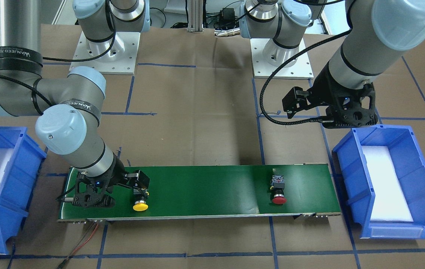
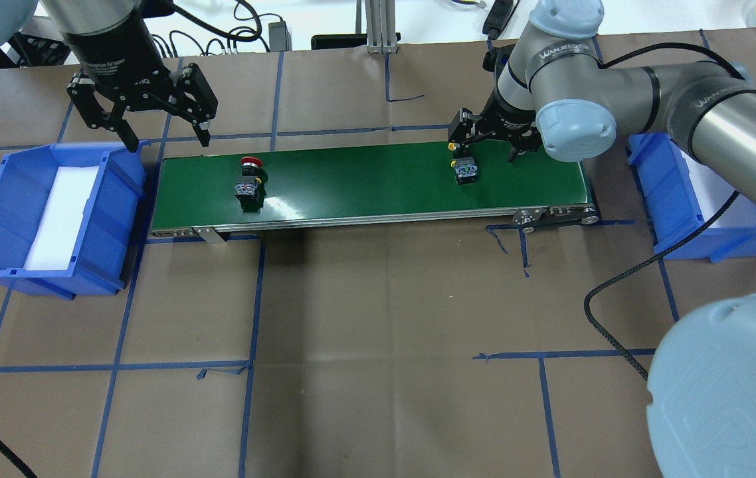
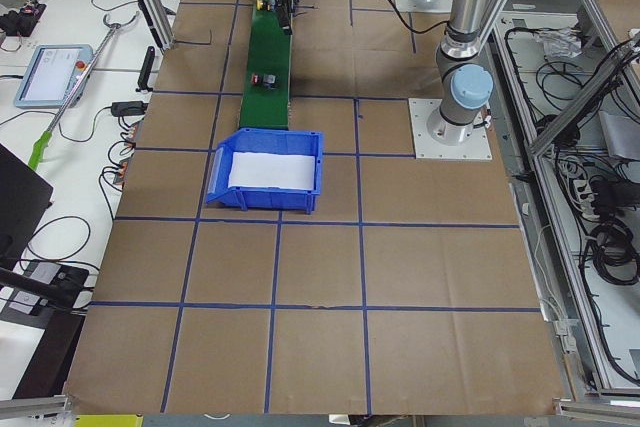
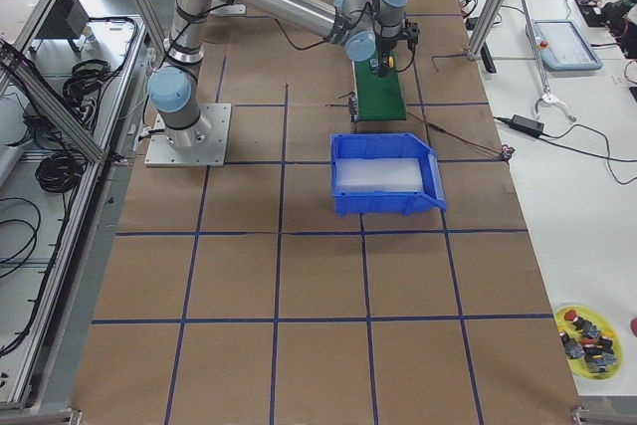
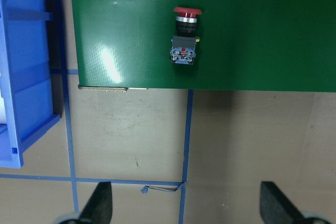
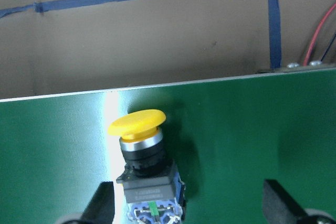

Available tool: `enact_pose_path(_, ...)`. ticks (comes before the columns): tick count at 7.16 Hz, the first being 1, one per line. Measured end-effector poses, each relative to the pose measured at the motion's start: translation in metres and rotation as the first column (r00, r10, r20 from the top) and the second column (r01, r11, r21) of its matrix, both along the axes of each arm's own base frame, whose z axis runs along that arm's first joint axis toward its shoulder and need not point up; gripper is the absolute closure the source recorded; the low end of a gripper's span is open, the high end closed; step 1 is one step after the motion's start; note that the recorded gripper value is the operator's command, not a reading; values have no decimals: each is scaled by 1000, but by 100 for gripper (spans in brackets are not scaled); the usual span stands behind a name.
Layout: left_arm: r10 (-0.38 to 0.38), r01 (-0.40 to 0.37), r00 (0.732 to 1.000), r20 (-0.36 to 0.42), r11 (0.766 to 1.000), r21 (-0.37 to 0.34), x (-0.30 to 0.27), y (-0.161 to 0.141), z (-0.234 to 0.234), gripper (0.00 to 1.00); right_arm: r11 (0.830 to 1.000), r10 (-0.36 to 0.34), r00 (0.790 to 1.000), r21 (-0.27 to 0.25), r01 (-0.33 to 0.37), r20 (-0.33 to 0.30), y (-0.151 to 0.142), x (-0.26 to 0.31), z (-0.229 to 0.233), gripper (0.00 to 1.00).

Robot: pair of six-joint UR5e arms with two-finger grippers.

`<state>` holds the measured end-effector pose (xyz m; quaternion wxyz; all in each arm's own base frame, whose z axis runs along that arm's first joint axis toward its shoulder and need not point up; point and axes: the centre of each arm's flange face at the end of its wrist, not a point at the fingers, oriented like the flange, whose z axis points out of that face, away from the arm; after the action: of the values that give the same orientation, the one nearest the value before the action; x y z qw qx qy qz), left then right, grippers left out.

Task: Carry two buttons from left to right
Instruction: 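Carry the yellow button into the blue bin by the right arm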

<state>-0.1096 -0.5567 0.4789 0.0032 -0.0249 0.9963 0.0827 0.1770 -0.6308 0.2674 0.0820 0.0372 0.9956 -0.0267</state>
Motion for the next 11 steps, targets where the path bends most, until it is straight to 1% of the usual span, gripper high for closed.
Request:
enact_pose_path(1, 3, -3, 1000, -1, 1000, 0, 0, 1, 0, 0, 1000, 1, 1000, 7, -1, 0, -1, 1, -5, 0)
enact_pose_path(2, 6, -6, 1000, -1, 1000, -3, 1, 2, 0, 0, 1000, 2, 1000, 17, -2, -1, -2, 1, -11, 4)
enact_pose_path(3, 7, -7, 1000, -1, 1000, -9, 1, 1, 1, 0, 1000, 3, 1000, 25, -3, -5, -2, 1, -16, 26)
enact_pose_path(4, 9, -9, 1000, -2, 1000, -14, 1, 1, 1, 0, 1000, 6, 1000, 30, -5, -12, -3, 0, -20, 57)
enact_pose_path(5, 10, -10, 1000, -2, 1000, -17, 2, 1, 2, 0, 999, 12, 1000, 36, -11, -19, -2, -1, -22, 81)
enact_pose_path(6, 7, -7, 1000, -2, 1000, -18, 3, 0, 2, 0, 999, 15, 1000, 41, -14, -24, -2, -1, -22, 93)
enact_pose_path(8, -26, 26, 1000, -4, 1000, -12, 11, -1, -1, 0, 998, 17, 999, 60, -15, -45, 0, -4, -12, 94)
enact_pose_path(9, -53, 53, 999, -9, 999, -12, 21, -3, -1, 0, 998, 18, 998, 60, -14, -60, -3, -7, 8, 94)
enact_pose_path(10, -65, 65, 998, -13, 998, -14, 31, -5, -1, 0, 998, 23, 996, 58, -18, -87, -7, -15, 40, 94)
enact_pose_path(11, -69, 68, 998, -14, 998, -16, 35, -6, -1, 0, 998, 28, 992, 55, -21, -120, -11, -37, 75, 94)
